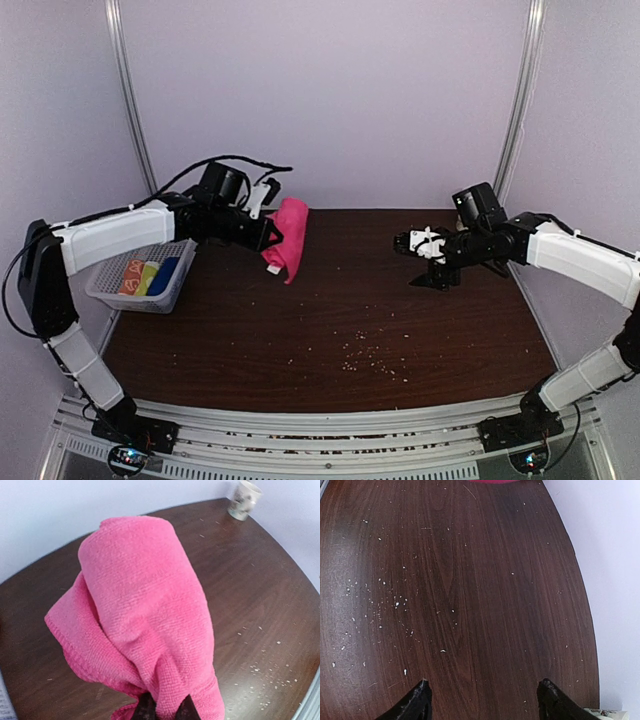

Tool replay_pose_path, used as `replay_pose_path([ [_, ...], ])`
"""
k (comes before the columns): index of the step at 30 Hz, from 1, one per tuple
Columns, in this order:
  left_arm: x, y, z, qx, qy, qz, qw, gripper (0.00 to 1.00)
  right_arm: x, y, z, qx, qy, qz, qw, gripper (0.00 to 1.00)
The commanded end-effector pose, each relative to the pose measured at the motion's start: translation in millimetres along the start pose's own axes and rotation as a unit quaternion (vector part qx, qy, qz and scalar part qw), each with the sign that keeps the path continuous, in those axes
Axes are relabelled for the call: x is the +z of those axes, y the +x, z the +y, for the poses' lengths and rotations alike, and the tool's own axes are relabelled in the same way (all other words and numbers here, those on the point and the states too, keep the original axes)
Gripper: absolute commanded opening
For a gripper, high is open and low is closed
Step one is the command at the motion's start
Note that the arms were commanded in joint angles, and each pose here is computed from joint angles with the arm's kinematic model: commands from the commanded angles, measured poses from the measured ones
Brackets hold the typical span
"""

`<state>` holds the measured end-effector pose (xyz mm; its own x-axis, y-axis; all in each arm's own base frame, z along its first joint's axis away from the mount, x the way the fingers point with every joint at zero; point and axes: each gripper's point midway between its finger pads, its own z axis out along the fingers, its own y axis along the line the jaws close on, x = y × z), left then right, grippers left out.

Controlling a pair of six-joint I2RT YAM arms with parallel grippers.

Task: Roll the towels
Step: Pick up the towel from the center of the board, then place the towel in the bin.

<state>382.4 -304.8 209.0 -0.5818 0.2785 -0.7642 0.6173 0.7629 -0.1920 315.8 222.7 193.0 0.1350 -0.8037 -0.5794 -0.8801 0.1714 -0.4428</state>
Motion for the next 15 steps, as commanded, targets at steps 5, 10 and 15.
replay_pose_path([
  [5,-131.5,-31.2,131.2,0.016,-0.238,-0.041,0.97,0.0,-6.8,-9.3,-2.8,0.018,0.011,-0.027,0.999,0.72],
  [10,-195.8,-23.0,199.9,0.002,-0.371,-0.018,0.929,0.0,-4.9,-8.4,1.1,0.027,0.003,-0.028,0.999,0.72],
  [15,-243.6,-13.3,262.8,0.004,-0.491,0.04,0.87,0.0,-2.3,-6.7,4.8,0.034,-0.008,-0.025,0.999,0.72],
])
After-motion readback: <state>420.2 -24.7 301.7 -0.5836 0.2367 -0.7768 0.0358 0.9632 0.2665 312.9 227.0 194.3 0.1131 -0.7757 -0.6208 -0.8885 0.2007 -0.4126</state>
